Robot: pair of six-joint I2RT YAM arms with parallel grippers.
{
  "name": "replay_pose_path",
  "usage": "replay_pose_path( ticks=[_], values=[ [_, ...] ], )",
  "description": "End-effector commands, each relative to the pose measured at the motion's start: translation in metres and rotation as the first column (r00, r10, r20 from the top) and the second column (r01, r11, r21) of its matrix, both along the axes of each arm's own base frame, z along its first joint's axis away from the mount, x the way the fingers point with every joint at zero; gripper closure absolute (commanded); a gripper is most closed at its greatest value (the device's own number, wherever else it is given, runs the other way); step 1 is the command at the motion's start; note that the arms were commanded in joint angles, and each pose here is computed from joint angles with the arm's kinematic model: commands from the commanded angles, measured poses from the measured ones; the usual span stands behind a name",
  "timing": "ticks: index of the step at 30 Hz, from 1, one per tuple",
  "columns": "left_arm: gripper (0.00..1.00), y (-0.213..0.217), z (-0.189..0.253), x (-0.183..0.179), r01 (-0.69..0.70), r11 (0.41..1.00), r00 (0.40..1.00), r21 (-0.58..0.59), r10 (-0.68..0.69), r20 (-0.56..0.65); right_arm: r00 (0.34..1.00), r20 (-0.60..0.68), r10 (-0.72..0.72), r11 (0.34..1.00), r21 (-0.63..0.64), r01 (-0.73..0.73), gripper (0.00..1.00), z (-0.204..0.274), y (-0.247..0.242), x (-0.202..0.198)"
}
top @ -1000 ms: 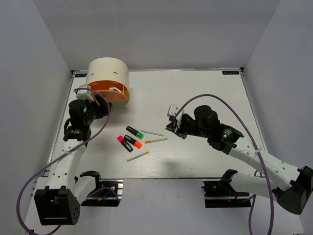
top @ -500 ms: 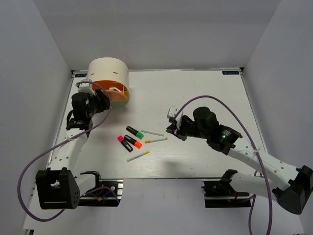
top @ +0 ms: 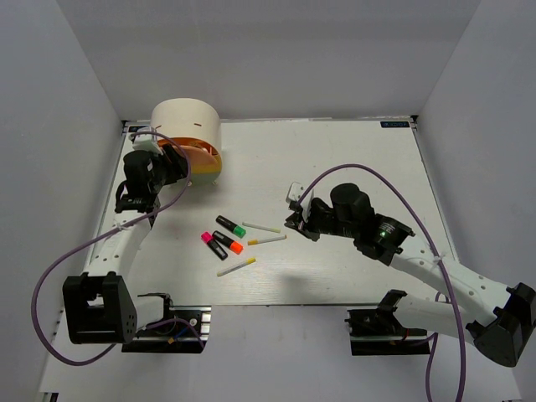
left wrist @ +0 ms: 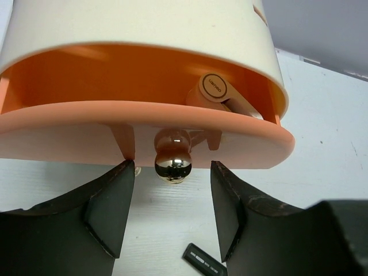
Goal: Sort the stationery into containers
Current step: Close the drawer in the storage box.
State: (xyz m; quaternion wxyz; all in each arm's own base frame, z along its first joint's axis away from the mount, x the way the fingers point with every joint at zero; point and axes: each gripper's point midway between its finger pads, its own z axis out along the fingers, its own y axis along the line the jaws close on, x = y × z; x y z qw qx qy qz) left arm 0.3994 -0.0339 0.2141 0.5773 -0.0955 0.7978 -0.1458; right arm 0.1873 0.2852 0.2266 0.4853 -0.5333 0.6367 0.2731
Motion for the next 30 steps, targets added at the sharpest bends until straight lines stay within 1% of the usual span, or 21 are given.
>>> replay_pose_path(
  ticks=[1, 7, 13, 14, 23, 30],
  values=[
    [0.35, 0.003, 0.029, 0.011, -0.016, 1.000, 0.997, -0.002, 0.016, 0.080, 0.999, 0.031, -0.009, 0.999, 0.045, 0.008, 0.80, 0.011, 0.002, 0.002],
    [0.35, 0.003, 0.028, 0.017, -0.016, 1.000, 0.996, -0.002, 0.016, 0.090, 0.999, 0.032, -0.014, 0.999, 0.044, 0.012, 0.80, 0.011, 0.001, 0.003],
    [0.35, -0.001, 0.021, 0.025, -0.003, 0.999, 0.997, -0.036, 0.006, 0.074, 0.999, 0.035, -0.019, 0.999, 0.044, 0.018, 0.80, 0.010, 0.001, 0.004],
    [0.35, -0.001, 0.028, 0.027, -0.004, 0.999, 0.996, -0.045, 0.008, 0.091, 0.999, 0.034, -0.014, 0.999, 0.041, 0.013, 0.79, 0.009, 0.002, 0.003],
    [0.35, -0.004, 0.023, 0.033, -0.002, 0.997, 0.996, -0.078, 0.009, 0.085, 0.999, 0.036, -0.017, 0.999, 0.042, 0.015, 0.79, 0.009, 0.002, 0.004],
    [0.35, -0.006, 0.035, 0.039, 0.009, 0.997, 0.993, -0.079, 0.000, 0.114, 0.999, 0.033, -0.015, 0.999, 0.038, 0.014, 0.79, 0.007, 0.002, 0.004]
  ],
)
